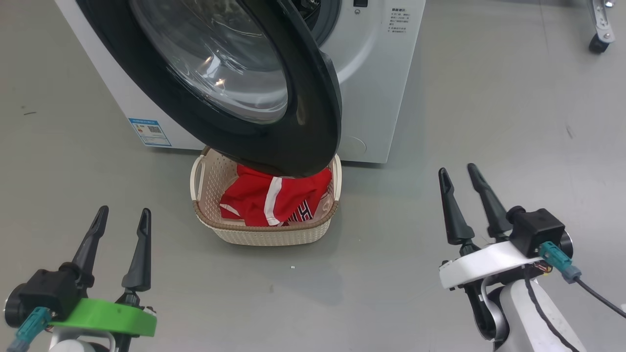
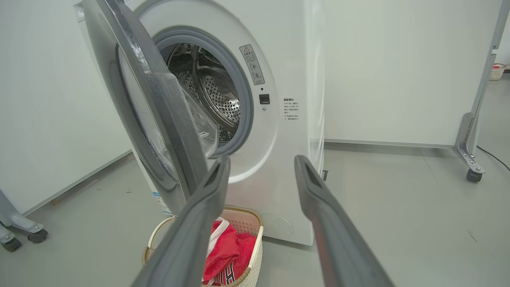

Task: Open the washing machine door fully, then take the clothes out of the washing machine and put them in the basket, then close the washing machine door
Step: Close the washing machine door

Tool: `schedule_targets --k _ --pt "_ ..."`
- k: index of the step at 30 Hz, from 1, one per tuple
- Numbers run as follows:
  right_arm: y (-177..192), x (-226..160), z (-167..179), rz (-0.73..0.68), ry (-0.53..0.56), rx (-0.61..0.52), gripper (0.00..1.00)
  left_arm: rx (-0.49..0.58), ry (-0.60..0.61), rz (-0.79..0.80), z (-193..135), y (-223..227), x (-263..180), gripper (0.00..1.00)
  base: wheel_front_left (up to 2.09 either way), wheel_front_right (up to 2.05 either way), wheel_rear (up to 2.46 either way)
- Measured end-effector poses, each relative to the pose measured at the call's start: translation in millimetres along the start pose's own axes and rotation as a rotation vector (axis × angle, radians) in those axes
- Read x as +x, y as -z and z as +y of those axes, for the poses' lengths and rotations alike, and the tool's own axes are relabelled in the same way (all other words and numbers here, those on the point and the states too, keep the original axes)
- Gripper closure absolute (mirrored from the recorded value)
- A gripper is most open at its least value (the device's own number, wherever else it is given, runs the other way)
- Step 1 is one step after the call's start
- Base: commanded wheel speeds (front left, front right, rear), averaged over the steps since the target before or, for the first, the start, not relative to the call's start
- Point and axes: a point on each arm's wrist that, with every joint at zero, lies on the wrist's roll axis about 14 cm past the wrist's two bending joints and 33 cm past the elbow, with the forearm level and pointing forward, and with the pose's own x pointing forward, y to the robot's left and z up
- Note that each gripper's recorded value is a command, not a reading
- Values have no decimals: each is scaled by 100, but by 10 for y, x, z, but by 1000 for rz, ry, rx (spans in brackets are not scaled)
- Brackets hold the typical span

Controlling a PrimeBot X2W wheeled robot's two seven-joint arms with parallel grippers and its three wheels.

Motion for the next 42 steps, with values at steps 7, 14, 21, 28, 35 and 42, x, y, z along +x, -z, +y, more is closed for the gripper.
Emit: schedule_targets --k 7,14,21,28,35,42 --pt "24 111 164 8 -88 -83 100 0 0 18 0 71 26 0 0 0 0" --pt "73 298 385 9 -190 -102 100 5 3 42 -32 166 57 0 0 0 0" --pt "266 504 908 45 -405 -121 100 2 -9 44 -21 199 149 0 0 0 0" --pt "410 742 1115 62 -506 -128 100 27 -26 54 22 234 197 0 0 0 0" --pt "547 952 1153 76 -541 -118 100 30 -85 60 161 254 182 0 0 0 0" --pt "699 1210 1065 86 -534 -104 100 50 -143 86 346 310 140 0 0 0 0"
